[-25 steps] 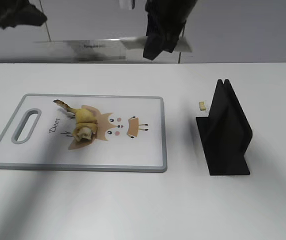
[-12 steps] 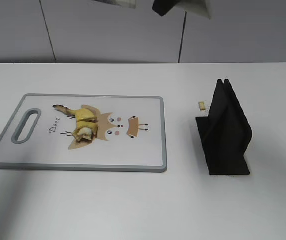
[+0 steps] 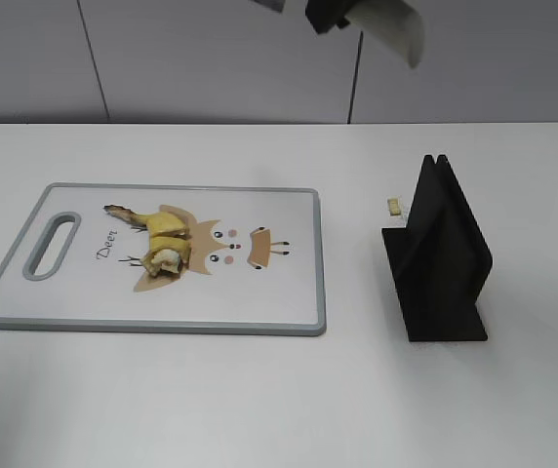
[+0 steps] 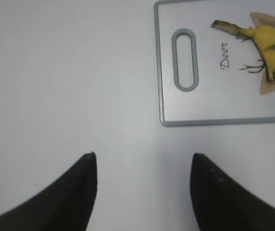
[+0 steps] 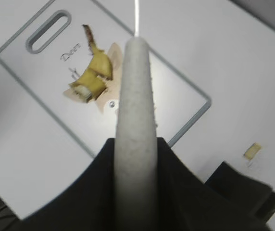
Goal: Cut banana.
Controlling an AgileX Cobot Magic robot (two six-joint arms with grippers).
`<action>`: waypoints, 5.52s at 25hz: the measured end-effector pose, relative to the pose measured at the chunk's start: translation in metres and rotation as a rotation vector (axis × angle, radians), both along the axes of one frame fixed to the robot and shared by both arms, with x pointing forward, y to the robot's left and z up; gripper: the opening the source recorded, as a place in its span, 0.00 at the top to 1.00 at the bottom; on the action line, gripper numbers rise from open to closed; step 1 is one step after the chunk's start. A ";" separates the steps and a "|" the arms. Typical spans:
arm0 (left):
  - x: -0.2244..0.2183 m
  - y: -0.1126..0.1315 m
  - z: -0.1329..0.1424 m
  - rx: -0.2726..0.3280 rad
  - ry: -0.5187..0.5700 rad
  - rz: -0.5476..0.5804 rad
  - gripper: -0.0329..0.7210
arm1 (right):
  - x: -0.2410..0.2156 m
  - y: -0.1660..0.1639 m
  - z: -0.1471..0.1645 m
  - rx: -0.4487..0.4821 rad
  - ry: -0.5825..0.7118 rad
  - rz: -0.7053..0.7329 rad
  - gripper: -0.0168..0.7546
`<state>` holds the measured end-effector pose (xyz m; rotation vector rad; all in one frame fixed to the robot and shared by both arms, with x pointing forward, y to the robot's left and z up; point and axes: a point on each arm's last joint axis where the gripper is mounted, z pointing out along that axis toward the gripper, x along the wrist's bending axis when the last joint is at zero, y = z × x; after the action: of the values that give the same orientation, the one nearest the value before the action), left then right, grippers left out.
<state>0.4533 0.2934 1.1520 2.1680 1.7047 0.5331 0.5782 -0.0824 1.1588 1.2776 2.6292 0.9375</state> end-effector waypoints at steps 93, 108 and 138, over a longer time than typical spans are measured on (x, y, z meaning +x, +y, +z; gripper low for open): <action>-0.218 0.009 -0.106 -0.022 -0.548 0.039 0.18 | -0.075 -0.080 -0.151 -0.282 0.270 -0.666 0.36; -0.218 0.009 -0.106 -0.021 -0.548 0.038 0.18 | -0.074 -0.080 -0.090 -0.321 0.203 -0.529 0.27; -0.218 0.009 -0.106 -0.022 -0.548 0.039 0.18 | -0.238 -0.148 -0.083 -0.159 -0.006 -0.090 0.27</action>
<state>0.2356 0.3025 1.0463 1.7523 1.4355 1.0036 0.3399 -0.2308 1.0758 1.3388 2.5576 0.7025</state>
